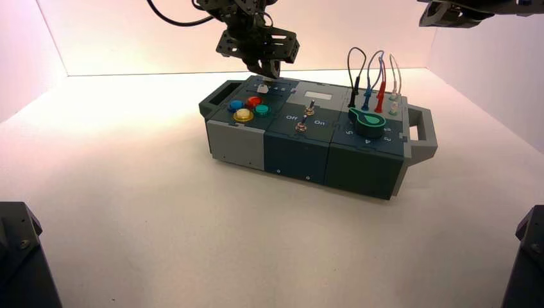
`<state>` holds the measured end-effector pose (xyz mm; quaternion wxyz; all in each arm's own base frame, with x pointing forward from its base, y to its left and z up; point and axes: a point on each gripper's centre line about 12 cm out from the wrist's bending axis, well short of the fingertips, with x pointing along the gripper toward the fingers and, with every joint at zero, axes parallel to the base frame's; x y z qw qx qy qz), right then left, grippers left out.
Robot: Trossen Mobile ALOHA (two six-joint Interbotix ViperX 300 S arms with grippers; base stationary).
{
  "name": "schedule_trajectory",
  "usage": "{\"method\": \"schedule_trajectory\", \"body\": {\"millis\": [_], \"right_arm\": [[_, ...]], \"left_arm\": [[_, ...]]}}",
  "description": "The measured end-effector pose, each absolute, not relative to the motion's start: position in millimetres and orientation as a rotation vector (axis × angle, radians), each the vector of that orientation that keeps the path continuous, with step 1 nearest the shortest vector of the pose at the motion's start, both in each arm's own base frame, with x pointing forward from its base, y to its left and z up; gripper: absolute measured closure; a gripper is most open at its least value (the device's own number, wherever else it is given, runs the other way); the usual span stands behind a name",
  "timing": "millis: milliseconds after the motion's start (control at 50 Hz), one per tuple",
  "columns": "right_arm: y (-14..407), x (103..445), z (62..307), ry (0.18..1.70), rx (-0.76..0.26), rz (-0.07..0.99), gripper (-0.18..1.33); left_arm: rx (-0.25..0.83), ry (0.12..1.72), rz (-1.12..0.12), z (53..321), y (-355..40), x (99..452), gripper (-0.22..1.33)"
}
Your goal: Move the top slider to position 2.
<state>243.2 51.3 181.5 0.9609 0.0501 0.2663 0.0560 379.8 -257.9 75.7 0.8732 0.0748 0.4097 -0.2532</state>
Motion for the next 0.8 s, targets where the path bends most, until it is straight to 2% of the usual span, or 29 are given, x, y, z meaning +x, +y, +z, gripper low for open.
{"method": "schedule_trajectory", "body": {"millis": [800], "right_arm": [[51, 243, 181, 0.54, 0.101, 0.113, 1.29]], "left_arm": [[0.193, 0.849, -0.587, 89, -275, 374, 1.27]]}}
